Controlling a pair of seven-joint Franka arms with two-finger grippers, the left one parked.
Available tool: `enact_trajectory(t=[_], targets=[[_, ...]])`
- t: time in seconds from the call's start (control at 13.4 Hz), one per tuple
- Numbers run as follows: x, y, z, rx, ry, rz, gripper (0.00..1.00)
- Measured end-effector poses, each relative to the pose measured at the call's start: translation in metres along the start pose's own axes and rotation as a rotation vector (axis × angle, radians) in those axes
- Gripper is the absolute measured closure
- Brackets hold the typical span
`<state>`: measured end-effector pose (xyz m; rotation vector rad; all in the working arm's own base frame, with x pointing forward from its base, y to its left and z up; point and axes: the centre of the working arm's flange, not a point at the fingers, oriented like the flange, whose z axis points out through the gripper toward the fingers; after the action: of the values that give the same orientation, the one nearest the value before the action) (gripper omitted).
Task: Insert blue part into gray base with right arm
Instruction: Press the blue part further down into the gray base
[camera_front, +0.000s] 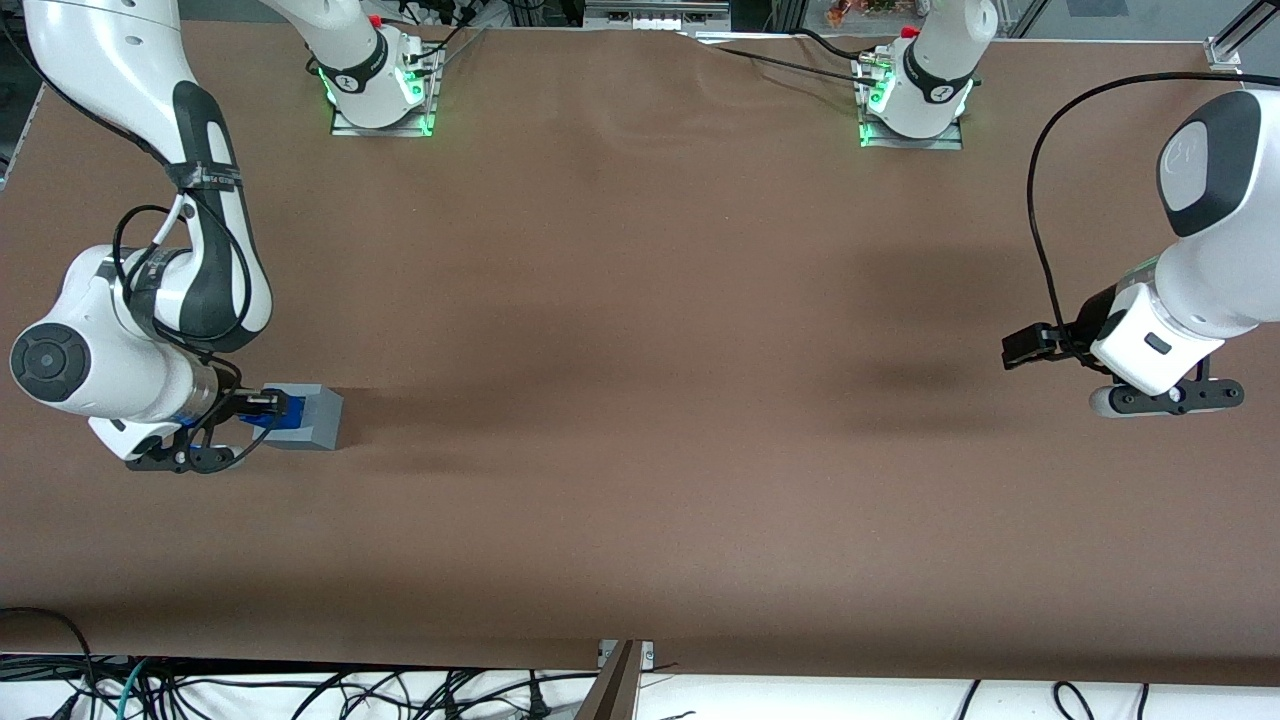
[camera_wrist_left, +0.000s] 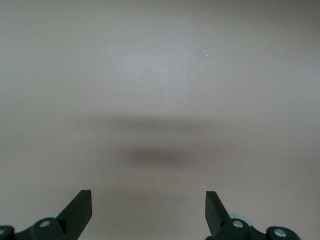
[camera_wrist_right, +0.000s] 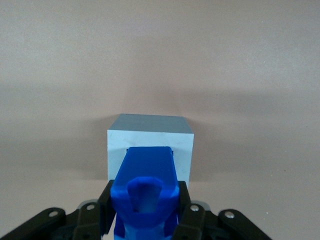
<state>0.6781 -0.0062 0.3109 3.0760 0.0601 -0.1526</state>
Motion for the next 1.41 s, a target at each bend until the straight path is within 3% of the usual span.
enact_trajectory(t=[1.04,1.41], targets=[[-0.0003,-0.0037,0.0007,0.0,0.001,-0.005,0.49],[0.0004,-0.0024,0.001,-0.002,0.03,-0.003,0.49]])
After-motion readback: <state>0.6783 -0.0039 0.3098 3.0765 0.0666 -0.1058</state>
